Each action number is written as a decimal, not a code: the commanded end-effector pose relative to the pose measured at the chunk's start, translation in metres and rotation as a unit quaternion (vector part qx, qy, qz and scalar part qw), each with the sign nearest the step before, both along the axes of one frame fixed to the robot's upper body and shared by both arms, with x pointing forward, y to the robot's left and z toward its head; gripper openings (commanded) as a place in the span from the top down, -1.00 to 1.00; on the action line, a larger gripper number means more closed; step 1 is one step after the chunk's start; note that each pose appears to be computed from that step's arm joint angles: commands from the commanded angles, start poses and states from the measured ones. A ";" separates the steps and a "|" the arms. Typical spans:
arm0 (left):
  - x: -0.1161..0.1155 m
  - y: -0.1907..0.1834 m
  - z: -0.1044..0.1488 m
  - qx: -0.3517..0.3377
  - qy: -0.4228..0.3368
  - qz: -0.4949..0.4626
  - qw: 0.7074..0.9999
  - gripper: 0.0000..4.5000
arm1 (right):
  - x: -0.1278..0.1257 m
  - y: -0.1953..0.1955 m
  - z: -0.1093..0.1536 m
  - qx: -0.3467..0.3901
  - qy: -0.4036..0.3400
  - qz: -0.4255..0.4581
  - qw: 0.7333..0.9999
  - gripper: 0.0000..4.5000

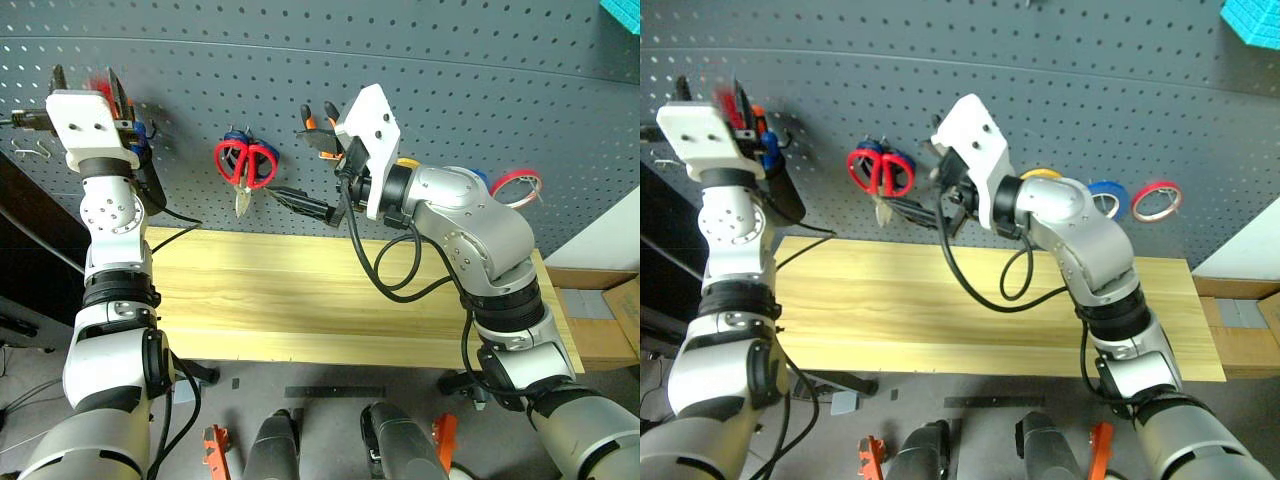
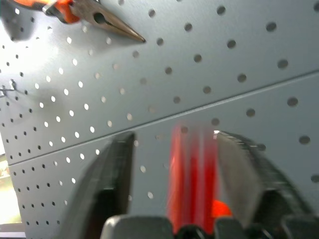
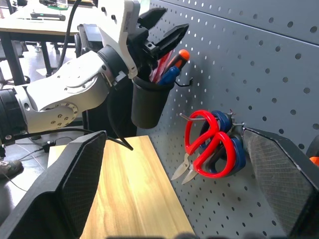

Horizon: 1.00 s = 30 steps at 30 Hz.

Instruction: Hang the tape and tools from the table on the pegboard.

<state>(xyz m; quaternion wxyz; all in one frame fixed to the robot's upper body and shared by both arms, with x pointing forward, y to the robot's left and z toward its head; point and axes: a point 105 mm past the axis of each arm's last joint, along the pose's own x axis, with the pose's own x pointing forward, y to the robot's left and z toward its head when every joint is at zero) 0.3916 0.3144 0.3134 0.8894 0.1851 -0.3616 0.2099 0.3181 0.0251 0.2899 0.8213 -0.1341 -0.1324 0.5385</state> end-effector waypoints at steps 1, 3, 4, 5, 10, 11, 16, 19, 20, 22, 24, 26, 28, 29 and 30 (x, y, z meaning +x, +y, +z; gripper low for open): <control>-0.014 0.000 0.025 -0.001 -0.055 0.001 0.998 -0.89 | -0.008 0.000 0.016 0.014 -0.029 0.010 0.999 -1.00; -0.016 0.000 0.028 -0.010 -0.060 -0.001 0.998 -0.99 | -0.008 0.000 0.017 0.014 -0.030 0.010 0.999 -1.00; -0.017 -0.002 0.032 -0.010 -0.066 -0.005 0.998 -0.99 | -0.008 0.000 0.018 0.015 -0.031 0.010 0.999 -1.00; -0.018 -0.005 0.037 -0.010 -0.072 -0.011 0.997 -0.99 | -0.007 0.000 0.018 0.016 -0.032 0.009 0.999 -1.00; -0.020 -0.044 0.056 0.013 -0.072 -0.089 0.993 -0.99 | -0.005 -0.008 0.022 0.027 -0.031 0.003 0.999 -1.00; -0.018 -0.055 0.055 0.027 -0.055 -0.115 0.992 -0.99 | -0.005 -0.011 0.023 0.029 -0.030 0.003 0.999 -1.00; -0.005 -0.102 0.017 0.046 0.080 -0.255 0.962 -0.99 | -0.004 -0.028 0.018 0.032 -0.018 -0.002 0.999 -1.00; -0.009 -0.113 -0.011 0.030 0.143 -0.288 0.946 -0.99 | -0.005 -0.041 0.003 0.019 -0.003 -0.011 1.000 -1.00; -0.009 -0.114 -0.019 0.021 0.161 -0.285 0.945 -0.99 | -0.005 -0.046 -0.003 0.016 0.003 -0.015 1.000 -1.00; -0.013 -0.118 -0.042 0.002 0.205 -0.287 0.936 -0.99 | -0.007 -0.057 -0.022 0.006 0.024 -0.030 0.999 -1.00; -0.018 -0.122 -0.060 -0.015 0.242 -0.292 0.925 -0.99 | -0.009 -0.067 -0.039 -0.002 0.043 -0.049 0.998 -1.00; -0.023 -0.127 -0.075 -0.024 0.260 -0.298 0.918 -0.99 | -0.007 -0.076 -0.056 -0.008 0.056 -0.077 0.995 -1.00; -0.028 -0.131 -0.095 -0.025 0.289 -0.301 0.908 -0.99 | -0.005 -0.088 -0.078 -0.011 0.065 -0.118 0.991 -1.00; -0.030 -0.132 -0.105 -0.026 0.301 -0.299 0.905 -0.99 | -0.003 -0.093 -0.088 -0.008 0.074 -0.138 0.988 -1.00; -0.032 -0.133 -0.115 -0.029 0.315 -0.298 0.901 -0.99 | -0.002 -0.099 -0.099 -0.003 0.080 -0.161 0.984 -1.00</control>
